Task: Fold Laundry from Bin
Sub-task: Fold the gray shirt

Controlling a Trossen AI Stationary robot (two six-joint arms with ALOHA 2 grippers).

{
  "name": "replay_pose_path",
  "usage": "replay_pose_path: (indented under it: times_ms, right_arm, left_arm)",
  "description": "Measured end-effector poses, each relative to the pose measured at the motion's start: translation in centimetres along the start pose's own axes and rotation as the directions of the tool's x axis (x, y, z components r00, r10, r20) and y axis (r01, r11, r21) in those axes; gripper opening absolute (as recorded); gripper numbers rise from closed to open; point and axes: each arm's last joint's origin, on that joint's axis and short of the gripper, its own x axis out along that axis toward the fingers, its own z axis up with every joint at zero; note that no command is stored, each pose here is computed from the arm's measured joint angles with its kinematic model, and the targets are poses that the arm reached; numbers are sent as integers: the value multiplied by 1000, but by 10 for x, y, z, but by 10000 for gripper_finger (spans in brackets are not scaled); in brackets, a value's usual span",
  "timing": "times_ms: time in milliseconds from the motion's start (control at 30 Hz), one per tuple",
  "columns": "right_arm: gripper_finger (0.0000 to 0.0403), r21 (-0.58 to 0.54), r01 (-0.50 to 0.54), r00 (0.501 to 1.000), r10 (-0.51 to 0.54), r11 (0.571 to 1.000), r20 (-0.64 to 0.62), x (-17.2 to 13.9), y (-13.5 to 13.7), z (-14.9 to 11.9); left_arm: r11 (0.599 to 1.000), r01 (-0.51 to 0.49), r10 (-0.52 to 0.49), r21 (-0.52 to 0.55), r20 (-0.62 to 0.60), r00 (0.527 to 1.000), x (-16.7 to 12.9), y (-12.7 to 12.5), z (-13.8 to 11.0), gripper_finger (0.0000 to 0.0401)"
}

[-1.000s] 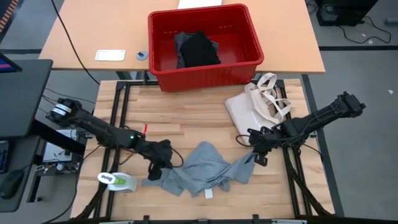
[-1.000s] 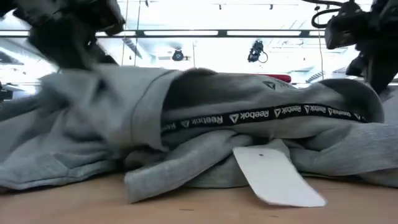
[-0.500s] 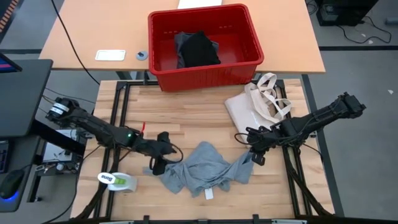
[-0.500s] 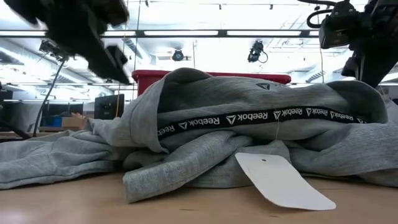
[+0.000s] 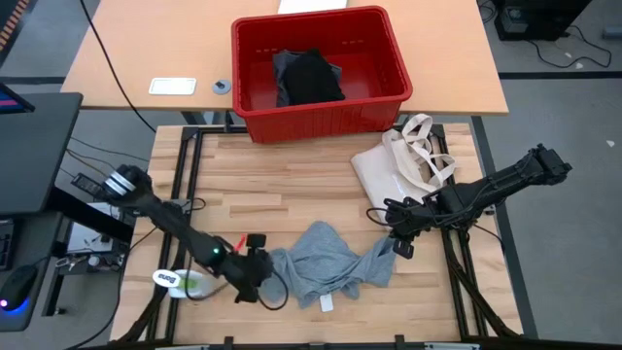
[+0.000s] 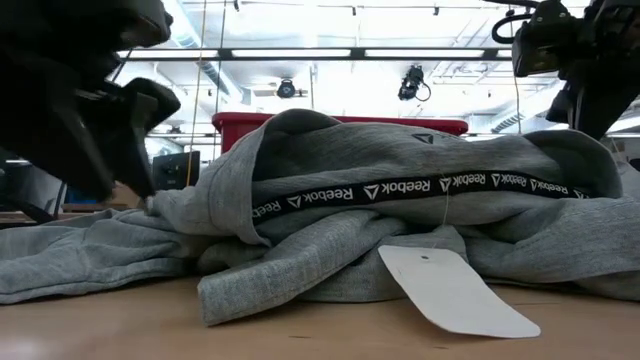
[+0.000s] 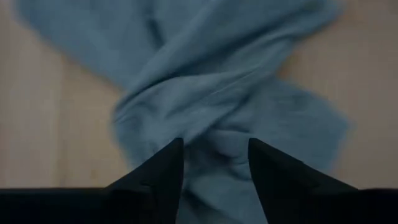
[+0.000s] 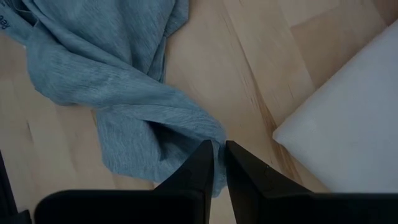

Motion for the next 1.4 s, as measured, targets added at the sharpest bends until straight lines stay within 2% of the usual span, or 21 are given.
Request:
replay_pose_path:
  times_ms: [100, 167, 300, 467, 700, 933, 1067, 1200, 1233, 1300, 1400]
  right_arm:
    - [52, 0, 0, 1000, 0, 1000, 0, 0, 0, 0]
    - [51, 0, -1, 1000, 1, 1000, 1, 0, 0, 0]
    - [51, 2, -2, 1000, 2, 1000, 3, 0, 0, 0]
    - [51, 3, -4, 1000, 4, 1000, 5, 0, 0, 1]
    - [51, 0, -11, 1000, 11, 1000, 12, 0, 1, 1]
    - [50, 0, -2, 1000, 2, 1000, 20, 0, 1, 1]
    - [52, 0, 5, 1000, -5, 1000, 28, 0, 1, 2]
    - [51, -44, 4, 1000, -3, 999, 31, 0, 1, 2]
    - [50, -68, 2, 999, 0, 998, 33, 0, 2, 2]
    - [50, -132, 8, 998, 0, 991, 55, 1, 5, 2]
    - [50, -252, 41, 992, -10, 967, 123, 8, 16, 3]
  left_arm:
    - [986, -164, 165, 29, -70, 984, 2, -4, 6, 181]
    - [975, -216, 221, 60, -94, 971, 3, -9, 13, 181]
    - [968, -226, 239, 105, -132, 962, 9, -21, 27, 181]
    - [962, -228, 256, 147, -214, 943, 22, -27, 26, 181]
    - [954, -276, 299, 121, -278, 913, 30, -18, 22, 181]
    - [951, -285, 307, 117, -278, 910, 31, -16, 23, 175]
    - [953, -279, 301, 119, -271, 914, 31, -16, 23, 129]
    - [959, -253, 278, 124, -274, 921, 31, -17, 24, 27]
    - [959, -250, 278, 132, -275, 920, 29, -17, 24, 15]
    - [959, -250, 278, 134, -272, 921, 19, -14, 28, 13]
    - [944, -308, 328, 118, -234, 915, -5, -11, 42, 11]
